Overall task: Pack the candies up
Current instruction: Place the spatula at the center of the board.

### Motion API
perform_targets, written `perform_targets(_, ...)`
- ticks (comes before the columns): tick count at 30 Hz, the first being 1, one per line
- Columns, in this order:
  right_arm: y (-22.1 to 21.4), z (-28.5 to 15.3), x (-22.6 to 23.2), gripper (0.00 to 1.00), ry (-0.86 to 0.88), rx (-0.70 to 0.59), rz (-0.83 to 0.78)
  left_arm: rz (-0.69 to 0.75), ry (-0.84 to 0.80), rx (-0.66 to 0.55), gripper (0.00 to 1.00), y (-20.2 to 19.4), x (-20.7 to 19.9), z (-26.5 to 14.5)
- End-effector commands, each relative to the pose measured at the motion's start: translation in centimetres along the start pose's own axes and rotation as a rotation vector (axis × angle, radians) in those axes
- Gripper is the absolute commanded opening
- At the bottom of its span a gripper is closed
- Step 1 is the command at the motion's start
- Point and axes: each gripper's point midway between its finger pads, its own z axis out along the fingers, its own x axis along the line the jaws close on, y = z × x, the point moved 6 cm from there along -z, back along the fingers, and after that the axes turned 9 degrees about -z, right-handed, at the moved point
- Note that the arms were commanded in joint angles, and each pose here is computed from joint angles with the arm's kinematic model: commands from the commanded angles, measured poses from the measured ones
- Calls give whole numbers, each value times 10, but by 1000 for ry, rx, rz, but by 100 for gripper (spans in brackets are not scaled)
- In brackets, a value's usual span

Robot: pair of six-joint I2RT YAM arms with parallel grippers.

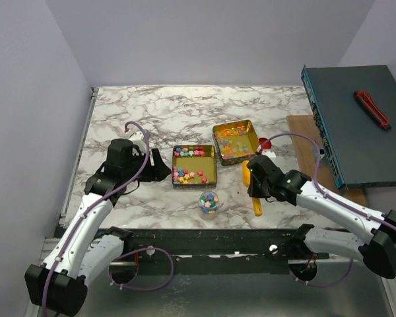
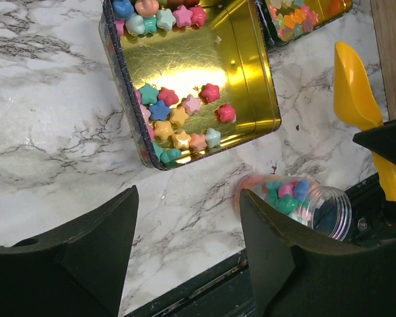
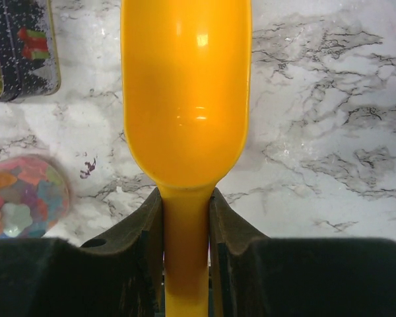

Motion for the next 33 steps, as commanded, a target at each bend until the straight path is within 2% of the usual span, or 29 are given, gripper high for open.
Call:
perform_targets(1,7,16,0,1,-47,-68,98,15,19,-8,65,3,1,0)
perform_targets(15,-9,55,-11,1,-218,-35,120,18,24,-23,65,3,1,-2)
perform_targets(18,-11,61,-13,10,-250,-26,118,17,20,-15,65,3,1,-1)
perform_targets(22,-13,68,-14,11,-275,-20,114,16,18,-10,65,2,1,-1)
perform_targets(26,-8,68,-15,30,-293,-41,117,17,18,-13,65,3,1,-1)
perform_targets(33,4,60,-15,47,-307,-41,82,18,19,-18,65,3,0,-2)
